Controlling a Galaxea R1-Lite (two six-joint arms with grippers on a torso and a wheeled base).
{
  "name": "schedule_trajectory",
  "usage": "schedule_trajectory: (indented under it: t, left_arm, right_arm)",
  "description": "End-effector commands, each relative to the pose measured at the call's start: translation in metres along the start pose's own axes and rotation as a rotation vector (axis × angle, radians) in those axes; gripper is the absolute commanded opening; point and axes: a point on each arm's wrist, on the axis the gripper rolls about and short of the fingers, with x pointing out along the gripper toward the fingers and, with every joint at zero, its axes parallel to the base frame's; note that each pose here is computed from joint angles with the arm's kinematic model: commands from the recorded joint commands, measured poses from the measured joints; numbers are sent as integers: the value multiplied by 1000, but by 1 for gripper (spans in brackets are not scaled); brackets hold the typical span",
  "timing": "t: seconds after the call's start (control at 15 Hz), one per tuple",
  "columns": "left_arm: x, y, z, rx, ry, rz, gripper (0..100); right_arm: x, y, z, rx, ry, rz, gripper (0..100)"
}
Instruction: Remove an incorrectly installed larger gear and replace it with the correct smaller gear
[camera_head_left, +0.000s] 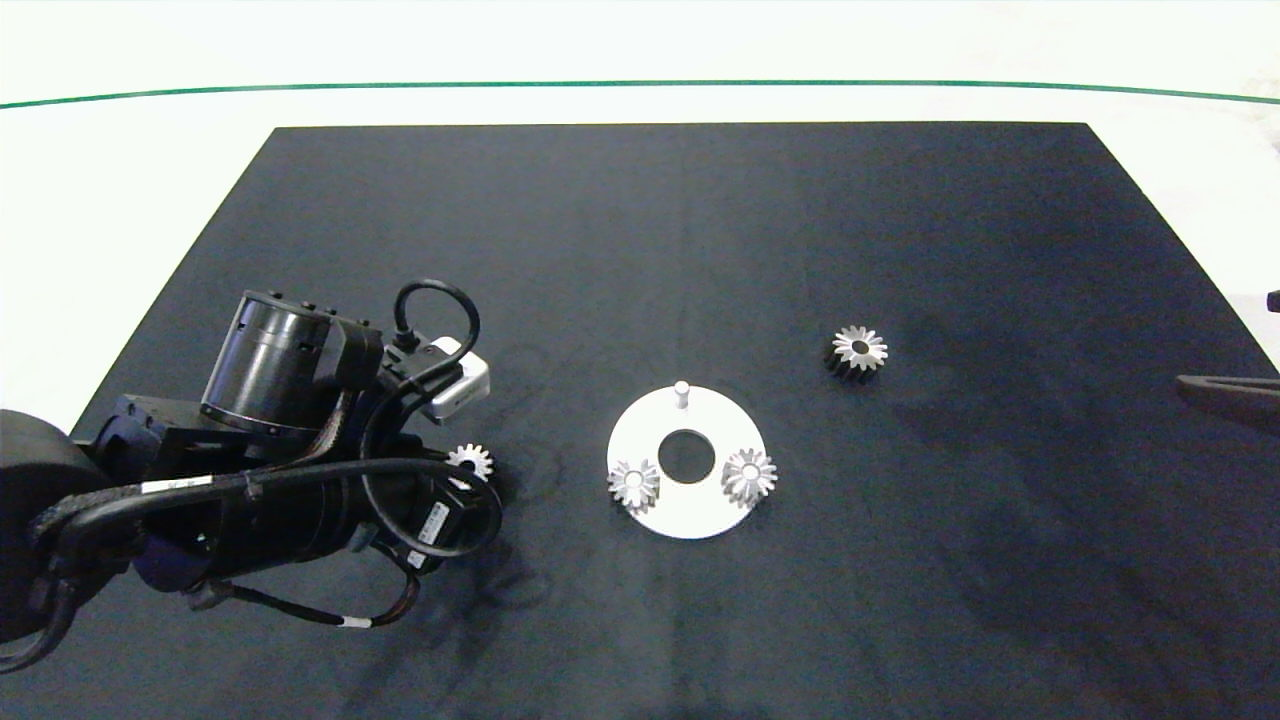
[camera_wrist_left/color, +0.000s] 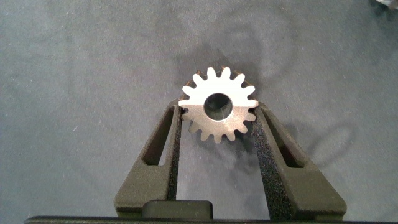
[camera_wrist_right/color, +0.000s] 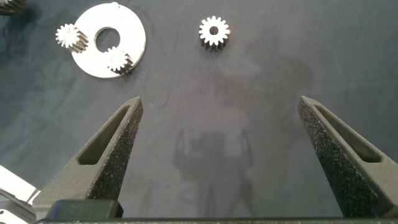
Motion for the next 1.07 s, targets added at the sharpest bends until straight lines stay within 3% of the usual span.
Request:
schedule_trajectory:
  t: [0.07, 0.4, 0.6, 1.07]
  left_arm:
    - [-13, -4, 5, 15, -45, -10, 4]
    - [-24, -13, 22, 46, -88, -45, 4]
    - [-32, -17, 43, 66, -118, -51, 4]
    - [-20, -43, 67, 120, -136, -71, 4]
  right_arm:
    - [-1, 0, 0, -2, 0, 2, 100]
    - [-6, 1, -2, -4, -11, 3, 100]
    - [-6, 2, -5, -3, -6, 9, 100]
    - [-16, 4, -4, 2, -34, 3, 100]
